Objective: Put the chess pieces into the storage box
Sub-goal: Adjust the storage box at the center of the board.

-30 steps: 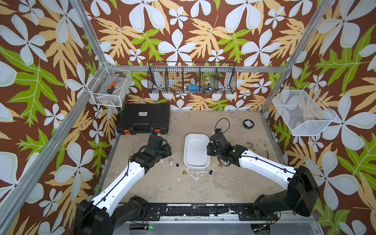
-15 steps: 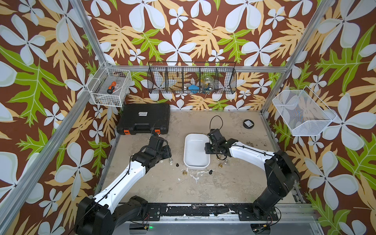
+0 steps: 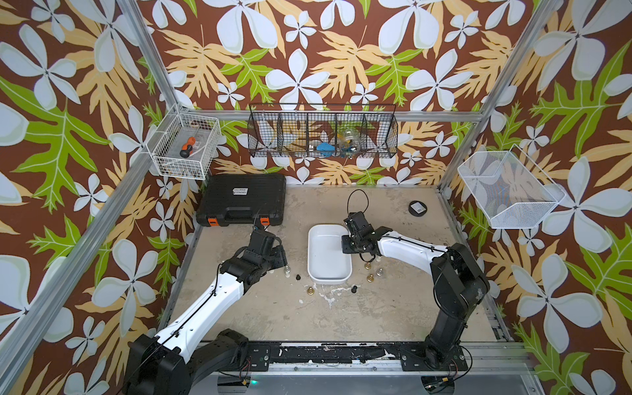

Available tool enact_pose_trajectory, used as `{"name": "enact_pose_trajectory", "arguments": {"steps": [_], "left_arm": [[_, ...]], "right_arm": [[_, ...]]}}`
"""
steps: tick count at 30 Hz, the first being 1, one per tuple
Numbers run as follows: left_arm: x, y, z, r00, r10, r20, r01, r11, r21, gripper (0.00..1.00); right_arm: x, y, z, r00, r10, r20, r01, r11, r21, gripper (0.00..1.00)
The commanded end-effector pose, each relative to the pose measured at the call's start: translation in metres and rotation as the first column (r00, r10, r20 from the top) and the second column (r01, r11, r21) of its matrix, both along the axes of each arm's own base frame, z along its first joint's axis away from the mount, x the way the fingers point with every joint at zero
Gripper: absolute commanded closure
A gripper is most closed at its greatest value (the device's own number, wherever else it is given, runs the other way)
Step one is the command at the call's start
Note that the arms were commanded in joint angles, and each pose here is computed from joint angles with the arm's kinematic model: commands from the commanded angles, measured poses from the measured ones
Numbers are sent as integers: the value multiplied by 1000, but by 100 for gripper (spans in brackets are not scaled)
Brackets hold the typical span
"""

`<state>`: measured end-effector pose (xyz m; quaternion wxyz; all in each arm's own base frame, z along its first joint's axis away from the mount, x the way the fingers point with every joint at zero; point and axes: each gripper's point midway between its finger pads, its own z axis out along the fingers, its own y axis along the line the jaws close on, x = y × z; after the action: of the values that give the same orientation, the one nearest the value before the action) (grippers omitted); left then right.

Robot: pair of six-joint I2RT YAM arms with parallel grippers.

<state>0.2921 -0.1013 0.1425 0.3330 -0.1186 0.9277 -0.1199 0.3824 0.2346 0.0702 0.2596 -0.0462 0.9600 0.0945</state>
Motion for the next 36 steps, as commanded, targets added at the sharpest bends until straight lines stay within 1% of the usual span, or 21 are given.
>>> {"name": "enact_pose_trajectory", "arguments": {"steps": [1,3,8,10,21,25,29,31,34,36], "left_arm": [[2,0,1,1000,-3,14,3,1000,3,31],[3,0,0,1000,-5,13,5,1000,5,31],[5,-2,0,1000,-9,10,9,1000,5,30],[5,-2,0,1000,-10,12,10,1000,5,31],[4,0,-1,1000,-6,14,6,1000,11,30],[4,0,-3,1000,-8,9,8,1000,19,31],[7,0,-6,1000,-10,0,10,1000,26,30],[10,-1,-8,1000,-10,-7,11,999,35,30],[19,1,-11,1000,-6,-27,7,999,37,33],[26,4,-14,999,4,-45,-2,999,33,36]], "right_arm": [[2,-4,0,1000,-12,10,12,1000,-21,77],[2,-5,-1,1000,-12,9,12,1000,-22,81],[4,-5,1,1000,-13,18,14,1000,-22,81],[4,-5,1,1000,-14,21,14,1000,-24,83],[5,-9,3,999,-25,31,27,999,-38,83],[6,-8,4,999,-22,32,23,999,-33,78],[8,-2,12,999,-7,41,8,1000,-5,69],[10,1,23,998,1,63,-2,1000,8,62],[15,2,50,993,9,121,-11,1000,23,58],[15,0,72,984,12,175,-20,999,40,57]]}}
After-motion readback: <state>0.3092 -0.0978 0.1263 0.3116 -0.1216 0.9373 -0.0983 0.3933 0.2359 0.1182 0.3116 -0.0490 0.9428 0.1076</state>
